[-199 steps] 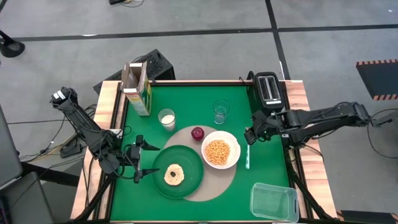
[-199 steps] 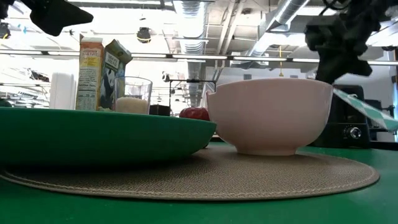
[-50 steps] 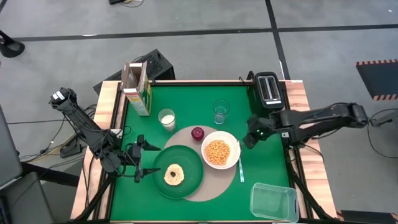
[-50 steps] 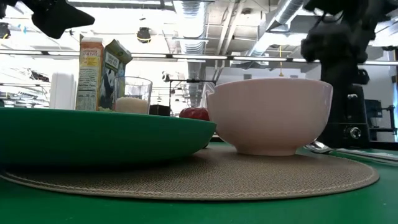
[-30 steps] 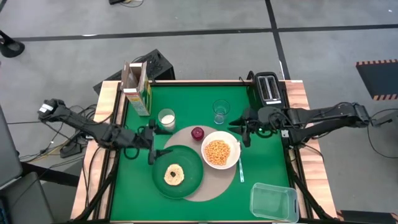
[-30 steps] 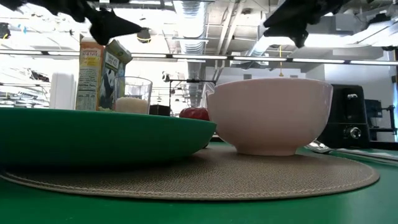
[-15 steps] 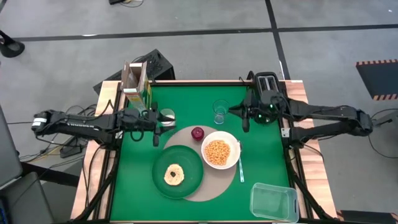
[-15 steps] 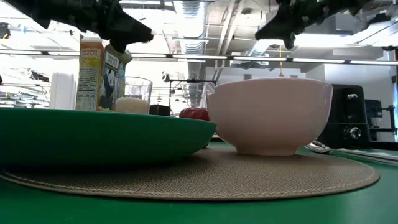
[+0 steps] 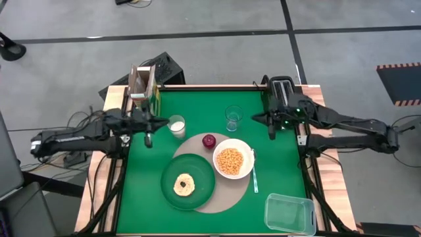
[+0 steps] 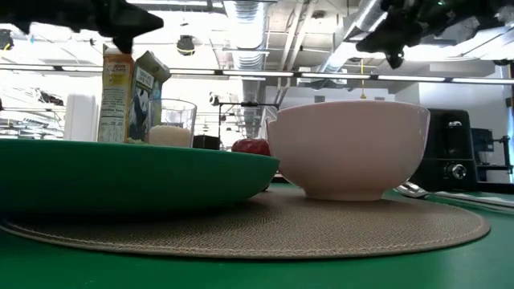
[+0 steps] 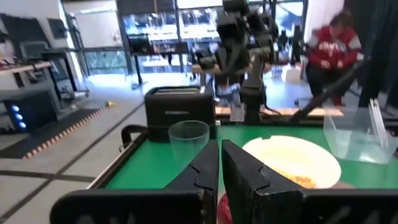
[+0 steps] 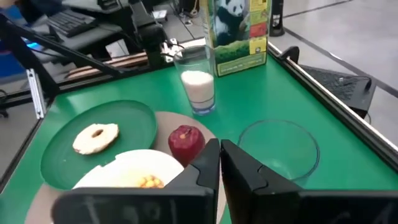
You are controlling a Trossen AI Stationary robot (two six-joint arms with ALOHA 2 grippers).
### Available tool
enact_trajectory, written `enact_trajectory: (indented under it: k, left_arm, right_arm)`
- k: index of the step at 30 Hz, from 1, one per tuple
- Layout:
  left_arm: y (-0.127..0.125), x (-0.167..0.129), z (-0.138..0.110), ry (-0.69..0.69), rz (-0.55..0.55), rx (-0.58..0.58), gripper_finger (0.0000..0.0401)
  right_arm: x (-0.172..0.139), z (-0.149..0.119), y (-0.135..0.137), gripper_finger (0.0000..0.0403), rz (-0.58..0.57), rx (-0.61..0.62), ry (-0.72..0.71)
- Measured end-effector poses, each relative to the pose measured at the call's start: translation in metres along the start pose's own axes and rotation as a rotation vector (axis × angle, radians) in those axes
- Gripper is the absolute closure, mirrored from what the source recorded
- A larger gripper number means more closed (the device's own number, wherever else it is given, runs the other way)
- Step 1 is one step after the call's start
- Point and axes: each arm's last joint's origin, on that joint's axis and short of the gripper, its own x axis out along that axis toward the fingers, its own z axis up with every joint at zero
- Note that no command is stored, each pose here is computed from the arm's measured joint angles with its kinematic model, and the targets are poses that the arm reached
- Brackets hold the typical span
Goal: Arrange a breakfast setting
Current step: Return to Home Position
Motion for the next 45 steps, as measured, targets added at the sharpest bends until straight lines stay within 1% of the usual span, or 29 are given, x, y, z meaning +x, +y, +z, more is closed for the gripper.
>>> enact_trajectory:
  k: [4, 7, 10, 14, 17, 20, 22, 26, 30, 34, 38, 41, 45]
  left_arm:
    - [0.0, -0.019, -0.013, -0.058, 0.009, -0.032, 0.0399]
    - [-0.001, -0.027, -0.024, -0.087, 0.011, -0.062, 0.0401]
    - [-0.002, -0.032, -0.036, -0.092, 0.015, -0.092, 0.0401]
    - [-0.001, -0.038, -0.052, -0.064, 0.068, -0.132, 0.0401]
    - [-0.001, -0.042, -0.062, -0.064, 0.092, -0.15, 0.0401]
    - [-0.002, -0.044, -0.069, -0.074, 0.085, -0.151, 0.0401]
    - [-0.002, -0.043, -0.073, -0.056, 0.085, -0.151, 0.0401]
    - [-0.003, -0.042, -0.076, -0.057, 0.055, -0.151, 0.0401]
    - [-0.005, -0.039, -0.079, -0.086, 0.018, -0.154, 0.0401]
    - [-0.005, -0.036, -0.09, -0.075, 0.027, -0.168, 0.0401]
    - [-0.005, -0.033, -0.097, -0.097, 0.021, -0.181, 0.0401]
    - [-0.006, -0.033, -0.099, -0.077, 0.014, -0.151, 0.0401]
    - [-0.008, -0.033, -0.099, -0.079, -0.062, -0.096, 0.0401]
  right_arm:
    - [-0.012, -0.014, 0.0, 0.037, -0.002, 0.016, -0.027]
    - [-0.021, -0.022, 0.001, 0.038, -0.003, 0.031, -0.062]
    - [-0.028, -0.031, 0.001, 0.0378, -0.001, 0.048, -0.107]
    - [-0.035, -0.048, 0.0, 0.0364, 0.005, 0.082, -0.148]
    - [-0.039, -0.062, -0.001, 0.0365, 0.008, 0.106, -0.179]
    - [-0.043, -0.074, -0.002, 0.0375, 0.011, 0.115, -0.209]
    - [-0.045, -0.081, -0.003, 0.0379, 0.019, 0.112, -0.24]
    - [-0.05, -0.092, -0.002, 0.0375, 0.045, 0.102, -0.284]
    - [-0.048, -0.108, -0.002, 0.0368, 0.063, 0.117, -0.32]
    - [-0.042, -0.126, -0.006, 0.0377, 0.007, 0.157, -0.334]
    - [-0.034, -0.139, -0.006, 0.038, -0.003, 0.164, -0.308]
    - [-0.03, -0.143, -0.006, 0.037, 0.003, 0.169, -0.351]
    - [-0.027, -0.146, -0.004, 0.0365, 0.032, 0.141, -0.355]
